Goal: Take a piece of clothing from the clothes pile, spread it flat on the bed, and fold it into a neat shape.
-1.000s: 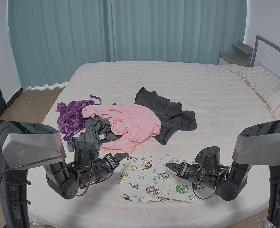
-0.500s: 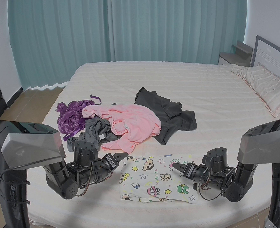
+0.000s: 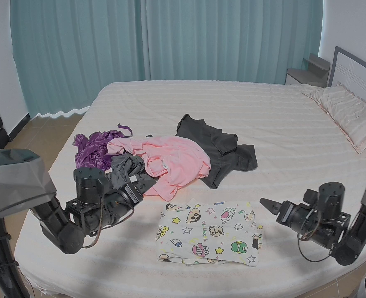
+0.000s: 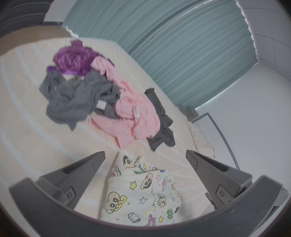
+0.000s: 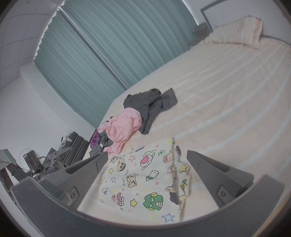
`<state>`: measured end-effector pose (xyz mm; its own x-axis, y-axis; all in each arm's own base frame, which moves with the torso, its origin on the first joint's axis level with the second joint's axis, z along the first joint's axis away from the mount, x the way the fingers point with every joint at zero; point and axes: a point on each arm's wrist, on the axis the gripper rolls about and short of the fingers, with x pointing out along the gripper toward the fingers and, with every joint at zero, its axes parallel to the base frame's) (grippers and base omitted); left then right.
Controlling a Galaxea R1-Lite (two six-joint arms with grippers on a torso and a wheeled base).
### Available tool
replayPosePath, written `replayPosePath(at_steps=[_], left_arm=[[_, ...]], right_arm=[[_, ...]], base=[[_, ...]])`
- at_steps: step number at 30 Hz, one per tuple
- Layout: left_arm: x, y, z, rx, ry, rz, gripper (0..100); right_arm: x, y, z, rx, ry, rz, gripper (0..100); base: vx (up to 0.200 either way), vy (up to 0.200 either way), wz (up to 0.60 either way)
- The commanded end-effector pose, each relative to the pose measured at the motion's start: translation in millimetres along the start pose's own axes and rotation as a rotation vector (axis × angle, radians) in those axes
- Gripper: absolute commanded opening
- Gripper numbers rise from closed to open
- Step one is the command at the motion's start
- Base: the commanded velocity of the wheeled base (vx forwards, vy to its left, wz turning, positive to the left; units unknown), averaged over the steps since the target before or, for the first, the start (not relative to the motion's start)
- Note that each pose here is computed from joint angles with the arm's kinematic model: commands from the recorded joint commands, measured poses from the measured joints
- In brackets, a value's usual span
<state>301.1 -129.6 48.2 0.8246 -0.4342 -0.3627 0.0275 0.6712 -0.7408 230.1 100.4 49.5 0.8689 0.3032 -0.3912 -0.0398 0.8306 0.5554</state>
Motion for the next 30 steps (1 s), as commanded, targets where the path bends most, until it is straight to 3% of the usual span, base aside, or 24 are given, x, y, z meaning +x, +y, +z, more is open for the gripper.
replayPosePath(at_steps=[1, 5, 6, 13, 18, 22, 30], left_arm=[[-65.9, -27.6, 36.0, 0.091, -0.195, -0.020, 100], [-98.7, -37.6, 44.5, 0.114, -0.265, -0.037, 100], [-119.8, -44.1, 50.7, 0.136, -0.320, -0.029, 100], [-184.5, -56.9, 60.0, 0.190, -0.420, 0.013, 100], [-245.5, -64.6, 53.6, 0.222, -0.495, -0.021, 100], [-288.0, -61.7, 40.2, 0.307, -0.519, -0.021, 100], [-330.5, -46.6, 17.2, 0.435, -0.554, 0.031, 100]], right_arm=[[-81.6, 1.6, 23.4, -0.047, -0.193, 0.066, 100], [-104.7, 1.2, 36.1, -0.036, -0.299, 0.040, 100], [-121.1, 0.9, 39.5, -0.042, -0.331, 0.038, 100], [-172.0, -5.7, 29.7, -0.100, -0.330, 0.038, 100], [-219.0, -19.7, 9.5, -0.206, -0.354, 0.086, 100], [-239.0, -35.7, -11.5, -0.299, -0.336, 0.049, 100], [-249.8, -46.8, -26.4, -0.310, -0.379, -0.035, 100]], base=[[0.000, 0.000, 0.00], [0.000, 0.000, 0.00], [0.000, 0.000, 0.00], [0.000, 0.000, 0.00], [0.000, 0.000, 0.00], [0.000, 0.000, 0.00], [0.000, 0.000, 0.00]])
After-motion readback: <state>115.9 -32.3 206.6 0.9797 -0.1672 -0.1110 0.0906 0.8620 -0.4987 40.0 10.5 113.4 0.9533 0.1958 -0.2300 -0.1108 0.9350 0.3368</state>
